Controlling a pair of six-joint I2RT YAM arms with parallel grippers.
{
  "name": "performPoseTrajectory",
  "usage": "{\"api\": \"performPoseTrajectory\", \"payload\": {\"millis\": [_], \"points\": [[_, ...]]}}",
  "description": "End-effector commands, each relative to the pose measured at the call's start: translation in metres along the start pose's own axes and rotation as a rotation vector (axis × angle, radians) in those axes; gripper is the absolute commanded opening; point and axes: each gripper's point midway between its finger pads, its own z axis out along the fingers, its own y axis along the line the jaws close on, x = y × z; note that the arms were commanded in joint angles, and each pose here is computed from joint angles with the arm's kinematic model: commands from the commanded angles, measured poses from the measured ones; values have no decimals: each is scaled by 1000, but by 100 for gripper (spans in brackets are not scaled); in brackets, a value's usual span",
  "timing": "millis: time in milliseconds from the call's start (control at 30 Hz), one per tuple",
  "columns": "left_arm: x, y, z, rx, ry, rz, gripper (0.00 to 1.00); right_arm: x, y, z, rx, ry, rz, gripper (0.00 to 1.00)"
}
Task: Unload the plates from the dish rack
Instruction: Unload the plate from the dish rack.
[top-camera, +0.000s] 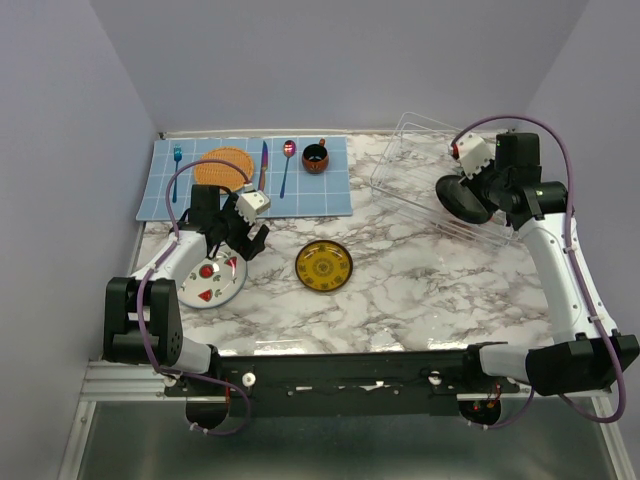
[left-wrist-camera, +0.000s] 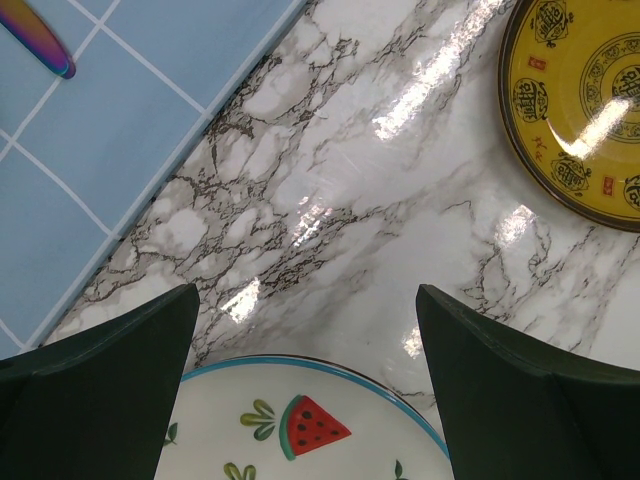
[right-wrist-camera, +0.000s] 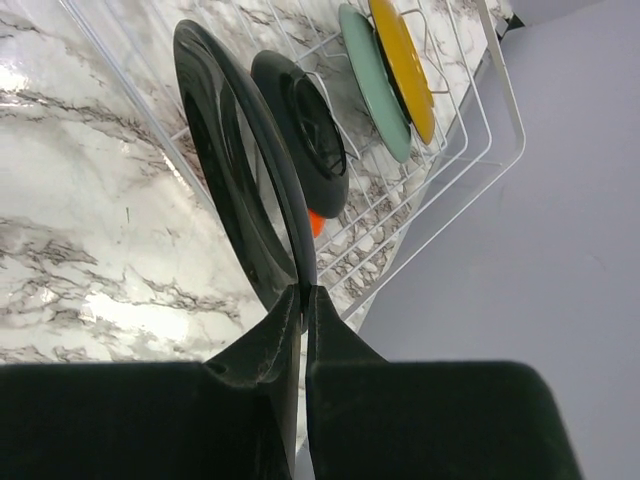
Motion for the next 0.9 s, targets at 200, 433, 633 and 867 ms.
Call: {"api": "performPoseTrajectory", "payload": {"millis": [200, 433, 633, 867], "points": [[-8, -6, -2, 16, -27, 2, 99, -36, 23, -26, -170, -149, 93, 1], [-13, -6, -3, 14, -33, 8, 99, -52, 47, -41, -317, -217, 145, 1], [-17, -7, -2, 26, -32, 7, 99, -61, 75, -47, -477, -254, 193, 1], [-18, -9, 0, 30, -23, 19, 99, -68, 106, -51, -659, -278, 238, 1]]}}
